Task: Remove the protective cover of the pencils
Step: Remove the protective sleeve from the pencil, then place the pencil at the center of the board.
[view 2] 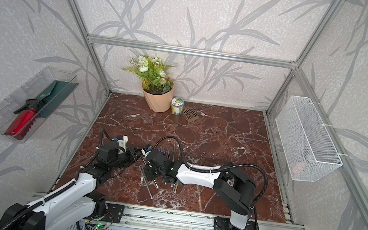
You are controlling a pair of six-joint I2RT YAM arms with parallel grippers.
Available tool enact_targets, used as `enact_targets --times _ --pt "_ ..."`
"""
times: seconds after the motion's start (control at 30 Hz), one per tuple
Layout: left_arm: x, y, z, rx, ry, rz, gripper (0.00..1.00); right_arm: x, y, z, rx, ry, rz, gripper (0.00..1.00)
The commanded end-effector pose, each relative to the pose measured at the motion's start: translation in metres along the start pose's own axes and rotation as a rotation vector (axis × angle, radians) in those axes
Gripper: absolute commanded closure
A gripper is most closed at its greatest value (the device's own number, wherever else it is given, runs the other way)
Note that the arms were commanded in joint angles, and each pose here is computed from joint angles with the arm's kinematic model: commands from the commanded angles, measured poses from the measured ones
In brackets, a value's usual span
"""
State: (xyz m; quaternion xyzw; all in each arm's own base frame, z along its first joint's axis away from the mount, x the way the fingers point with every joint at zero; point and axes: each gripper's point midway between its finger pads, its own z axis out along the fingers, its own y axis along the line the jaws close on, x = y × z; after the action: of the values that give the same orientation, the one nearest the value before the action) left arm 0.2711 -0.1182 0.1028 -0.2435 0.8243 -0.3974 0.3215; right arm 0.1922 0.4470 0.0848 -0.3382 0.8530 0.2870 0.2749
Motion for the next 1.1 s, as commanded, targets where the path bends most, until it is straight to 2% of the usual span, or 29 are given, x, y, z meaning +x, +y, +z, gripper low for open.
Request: enact_targets --times 0.0,0.23,0.43,0.7,1.07 --pt "-0.016 0.005 -0.001 -0.03 -0.079 0.011 1.0 0.02 0.005 -0.009 -0.013 0.048 -0.018 1.0" --pt "-0.019 0.01 0.0 -0.058 -0.093 0.008 1.0 0.028 0.004 -0.005 -0.014 0.059 -0.013 1.0" --pt "-0.03 0.026 -0.003 -0.167 -0.149 -0.009 1.0 0.035 0.007 -0.003 -0.015 0.062 -0.015 1.0" --pt "-0.053 0.018 -0.003 -0.198 -0.214 0.001 1.0 0.04 0.0 -0.001 0.02 0.065 -0.002 1.0" --pt "-0.049 0.024 0.036 -0.284 -0.061 0.032 1.0 0.05 -0.016 0.018 0.138 0.164 0.031 1.0"
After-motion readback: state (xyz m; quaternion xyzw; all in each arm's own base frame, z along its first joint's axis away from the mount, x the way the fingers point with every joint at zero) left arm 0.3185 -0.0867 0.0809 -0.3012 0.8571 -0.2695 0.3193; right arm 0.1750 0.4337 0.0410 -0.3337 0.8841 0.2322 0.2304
